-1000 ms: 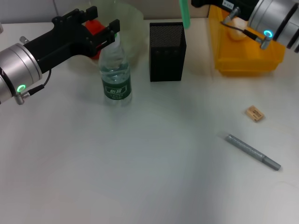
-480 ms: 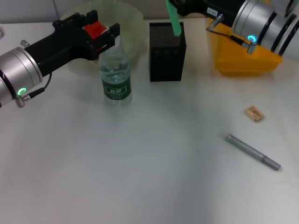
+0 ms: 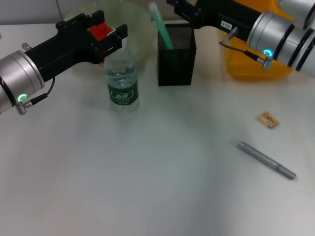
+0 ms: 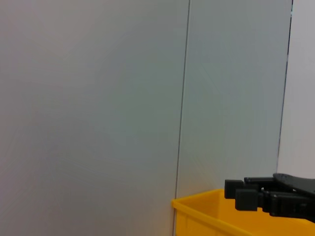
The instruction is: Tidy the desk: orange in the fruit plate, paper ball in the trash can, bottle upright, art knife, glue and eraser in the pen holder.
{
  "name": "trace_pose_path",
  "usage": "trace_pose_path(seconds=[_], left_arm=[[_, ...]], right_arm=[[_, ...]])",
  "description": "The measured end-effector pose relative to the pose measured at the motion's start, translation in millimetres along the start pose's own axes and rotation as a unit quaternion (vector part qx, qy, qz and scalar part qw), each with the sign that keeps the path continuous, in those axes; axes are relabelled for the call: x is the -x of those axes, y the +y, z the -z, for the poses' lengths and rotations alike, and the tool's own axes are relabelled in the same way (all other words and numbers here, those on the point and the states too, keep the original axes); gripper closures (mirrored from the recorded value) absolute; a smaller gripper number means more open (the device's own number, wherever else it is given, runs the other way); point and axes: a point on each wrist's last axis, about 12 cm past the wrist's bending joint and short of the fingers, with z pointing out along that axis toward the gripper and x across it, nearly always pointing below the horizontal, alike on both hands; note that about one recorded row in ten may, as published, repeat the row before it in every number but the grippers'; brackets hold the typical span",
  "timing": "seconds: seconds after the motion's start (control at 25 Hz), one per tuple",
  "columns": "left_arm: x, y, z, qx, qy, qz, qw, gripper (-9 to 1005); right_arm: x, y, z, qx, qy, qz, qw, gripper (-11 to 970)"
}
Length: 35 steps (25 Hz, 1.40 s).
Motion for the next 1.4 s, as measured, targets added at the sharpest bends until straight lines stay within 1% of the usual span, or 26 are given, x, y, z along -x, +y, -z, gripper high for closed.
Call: trace_pose_path(seconds=[0.04,0.24,0.32,0.36,0.4,0.52,0.56,0.6,0.64,0.68,0.72,0.76,0.8,0.84,0.88,0.92,0.96,1.0,1.04,1.08,1.16,1.28,1.36,1.4], left_arm=[[0,-0.2,0,-0.001,0.0,0.0,1.0,344],[2,-1.0,-2,-0.006,-0.003,-0.002,1.0,344],[2,-1.1,-2,-0.007,-0.003,-0.002,1.0,343],[3,-1.1,-2,-0.007,-0.004,-0.002,1.0,343],[3,-1.2,-3,-0.008,-0.004,-0.003,1.0,343],[3,-1.2,-3,-0.008,-0.004,-0.003,1.0,343],[3,-1.1,-3,-0.009,-0.004,-0.004,1.0,343],[3,-1.1,-3,-0.009,-0.004,-0.004,1.0,343],[3,-0.8,-4,-0.008,-0.003,-0.003,1.0,343],[3,-0.8,-4,-0.008,-0.003,-0.003,1.0,343],[2,-0.6,-4,-0.008,-0.002,-0.002,1.0,343],[2,-0.3,-5,-0.008,-0.001,-0.002,1.0,343],[2,-0.2,-6,-0.009,-0.001,-0.002,1.0,343],[2,-0.2,-7,-0.009,-0.001,-0.002,1.0,343],[3,-0.2,-7,-0.01,-0.001,-0.002,1.0,343],[3,-0.1,-8,-0.01,-0.001,-0.002,1.0,343],[3,0.4,-9,-0.011,-0.001,-0.003,1.0,343],[3,0.4,-9,-0.011,-0.001,-0.003,1.0,343],[3,0.6,-9,-0.011,0.0,-0.004,1.0,343],[3,0.7,-9,-0.01,0.0,-0.004,1.0,343],[3,1.2,-9,-0.01,0.0,-0.003,1.0,343],[2,2.1,-10,-0.009,0.002,-0.001,1.0,343],[0,4.2,-11,-0.007,0.005,0.004,1.0,343],[0,4.2,-11,-0.007,0.005,0.004,1.0,343]], right_arm=[[-2,-1.2,3,-0.002,0.003,-0.012,1.0,724],[-2,-2.8,10,0.012,0.02,-0.034,0.999,562],[2,-3.1,16,0.03,0.037,-0.05,0.998,497],[8,-0.1,23,0.054,0.059,-0.061,0.995,442],[8,-0.1,23,0.054,0.059,-0.061,0.995,442],[26,5.5,37,0.075,0.109,-0.062,0.989,441],[39,5.9,50,0.059,0.156,-0.051,0.985,441],[39,5.9,50,0.059,0.156,-0.051,0.985,440],[47,5.9,61,0.034,0.212,-0.049,0.976,440],[47,5.9,61,0.034,0.212,-0.049,0.976,440],[50,5.8,66,0.025,0.239,-0.053,0.969,441],[54,4.5,73,0.003,0.294,-0.066,0.954,441],[54,4.5,73,0.003,0.294,-0.066,0.954,441],[55,1.2,79,-0.02,0.339,-0.077,0.937,441],[55,1.2,79,-0.02,0.339,-0.077,0.937,442],[55,-0.9,81,-0.034,0.362,-0.077,0.929,442],[53,-6.3,87,-0.067,0.405,-0.082,0.908,442],[53,-6.3,87,-0.067,0.405,-0.082,0.908,442],[51,-10.6,90,-0.094,0.438,-0.088,0.89,443],[51,-10.6,90,-0.094,0.438,-0.088,0.89,443],[46,-14.8,94,-0.119,0.479,-0.093,0.865,443],[42,-16.7,96,-0.126,0.484,-0.093,0.861,444],[33,-19.0,98,-0.131,0.49,-0.102,0.856,445],[33,-19.0,98,-0.131,0.49,-0.102,0.856,445]])
